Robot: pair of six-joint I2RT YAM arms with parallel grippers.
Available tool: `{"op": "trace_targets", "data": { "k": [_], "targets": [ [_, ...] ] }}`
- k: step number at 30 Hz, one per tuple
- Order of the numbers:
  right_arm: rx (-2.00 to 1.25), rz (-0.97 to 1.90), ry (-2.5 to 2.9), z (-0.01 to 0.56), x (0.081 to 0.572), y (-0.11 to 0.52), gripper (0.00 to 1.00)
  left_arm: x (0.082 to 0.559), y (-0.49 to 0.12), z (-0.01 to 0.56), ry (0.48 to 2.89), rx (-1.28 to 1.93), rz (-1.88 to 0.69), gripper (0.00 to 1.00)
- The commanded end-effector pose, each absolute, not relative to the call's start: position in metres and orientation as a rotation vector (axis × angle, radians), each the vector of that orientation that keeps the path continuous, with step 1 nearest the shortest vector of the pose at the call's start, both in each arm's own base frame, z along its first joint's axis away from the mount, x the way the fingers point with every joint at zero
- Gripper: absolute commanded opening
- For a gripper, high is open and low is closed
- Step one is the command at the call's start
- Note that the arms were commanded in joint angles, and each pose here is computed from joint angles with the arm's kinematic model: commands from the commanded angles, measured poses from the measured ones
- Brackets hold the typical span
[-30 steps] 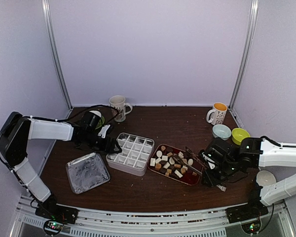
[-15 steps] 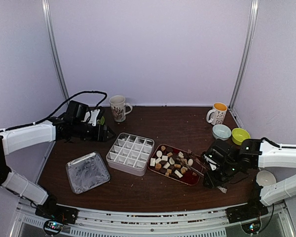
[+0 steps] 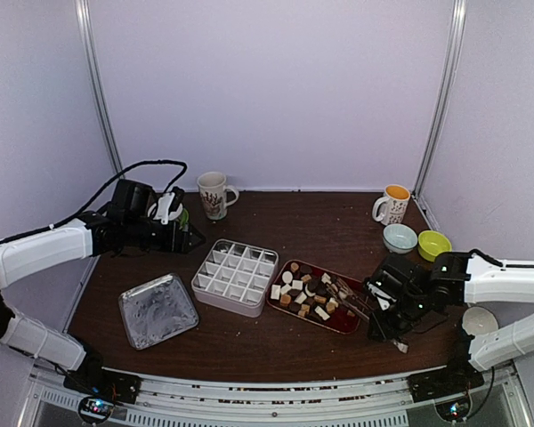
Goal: Pack the chocolate
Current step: Pick up the fake chocolate from the plate, then place the fake chocolate in the empty pocket of the box.
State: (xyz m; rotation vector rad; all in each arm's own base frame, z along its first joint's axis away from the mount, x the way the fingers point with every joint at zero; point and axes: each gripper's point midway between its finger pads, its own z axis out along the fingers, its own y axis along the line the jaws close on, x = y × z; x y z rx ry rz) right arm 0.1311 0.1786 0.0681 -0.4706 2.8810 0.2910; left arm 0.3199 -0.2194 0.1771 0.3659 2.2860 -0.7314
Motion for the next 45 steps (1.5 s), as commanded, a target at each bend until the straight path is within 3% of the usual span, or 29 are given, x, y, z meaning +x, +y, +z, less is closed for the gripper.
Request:
{"op": "trace_targets", "data": {
  "k": [1,13,31,45],
  "targets": [
    [-0.446,0.275,2.880,0.069,0.134,0.176,0.26,0.318,-0.218,0.179,2.273,0.381,-0.717,0.75],
    [-0.474,0.374,2.763,0.108,0.145,0.189,0.24,0.316,-0.216,0.195,2.229,0.395,-0.714,0.75],
    [-0.666,0.694,2.511,0.165,0.185,0.289,0.24,0.307,-0.207,0.201,2.223,0.360,-0.698,0.75],
    [-0.729,0.645,2.486,0.142,0.239,0.361,0.22,0.299,-0.204,0.187,2.250,0.319,-0.726,0.74]
  ]
}}
